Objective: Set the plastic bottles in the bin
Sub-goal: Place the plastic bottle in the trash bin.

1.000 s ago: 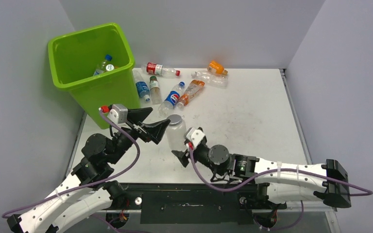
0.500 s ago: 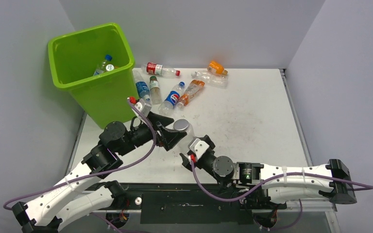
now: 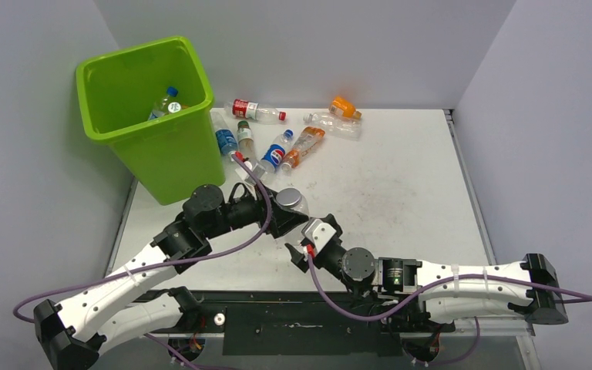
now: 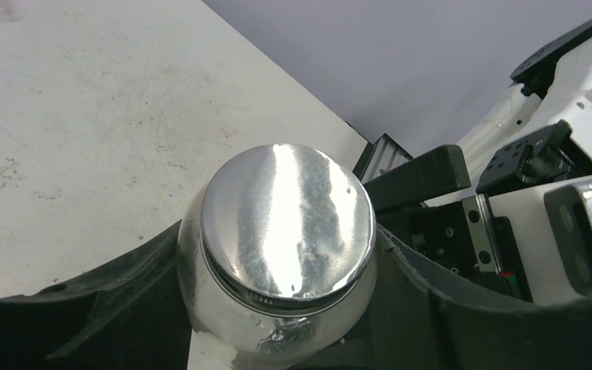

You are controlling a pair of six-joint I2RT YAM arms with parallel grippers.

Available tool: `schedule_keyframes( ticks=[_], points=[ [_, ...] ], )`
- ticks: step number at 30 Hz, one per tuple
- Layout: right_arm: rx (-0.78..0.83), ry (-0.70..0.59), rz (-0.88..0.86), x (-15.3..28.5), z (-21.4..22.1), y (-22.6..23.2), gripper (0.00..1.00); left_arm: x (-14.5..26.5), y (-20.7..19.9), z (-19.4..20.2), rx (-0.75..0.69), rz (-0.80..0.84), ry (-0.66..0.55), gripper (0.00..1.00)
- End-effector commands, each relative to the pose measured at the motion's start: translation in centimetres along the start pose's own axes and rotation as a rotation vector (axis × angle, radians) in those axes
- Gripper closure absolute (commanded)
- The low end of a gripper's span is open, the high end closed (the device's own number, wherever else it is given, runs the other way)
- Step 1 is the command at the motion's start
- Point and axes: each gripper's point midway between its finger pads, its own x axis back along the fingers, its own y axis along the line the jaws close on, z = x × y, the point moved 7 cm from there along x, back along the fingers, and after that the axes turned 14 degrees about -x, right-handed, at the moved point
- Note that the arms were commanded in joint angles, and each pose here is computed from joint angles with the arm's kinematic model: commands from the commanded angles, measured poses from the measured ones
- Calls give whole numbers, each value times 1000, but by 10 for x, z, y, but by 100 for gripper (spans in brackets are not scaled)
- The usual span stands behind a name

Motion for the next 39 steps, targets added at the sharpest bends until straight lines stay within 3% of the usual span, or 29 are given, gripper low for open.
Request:
schedule_keyframes(
  ticks=[1, 4, 6, 7, 10, 14, 17, 19, 23, 28, 32, 39],
  points=[
    [-59, -57, -18, 3, -14, 5, 82, -1, -9, -21, -34, 46, -95, 57],
    [-79, -53, 2, 5, -15, 4, 25, 2, -7, -27, -53, 18, -126, 75],
    [-97, -59, 4, 7, -19, 5, 1, 7, -5, -34, -74, -25, -152, 79],
    [-116, -65, -2, 9, -22, 5, 10, 11, -3, -39, -91, -57, -162, 79],
    [-203, -90, -58, 17, -40, 9, 10, 29, 3, -63, -175, -186, -182, 84],
    [-324, -154, -124, 33, -69, 8, 10, 72, 8, -123, -375, -419, -273, 92],
    [-402, -201, -82, 40, -77, -2, 10, 104, 15, -167, -490, -645, -367, 100],
    [-432, -225, -21, 43, -77, -11, 10, 118, 23, -192, -568, -806, -399, 100],
    [-459, -239, 146, 48, -71, -32, 10, 133, 44, -234, -647, -1145, -359, 100],
    [-507, -253, 251, 56, -63, -48, 10, 143, 86, -268, -567, -1392, -394, 100],
    [-563, -281, 280, 63, -56, -55, 10, 152, 153, -279, -440, -1521, -448, 100],
    [-583, -241, 244, 60, -45, -49, 10, 157, 236, -280, -310, -1609, -530, 100]
  ],
)
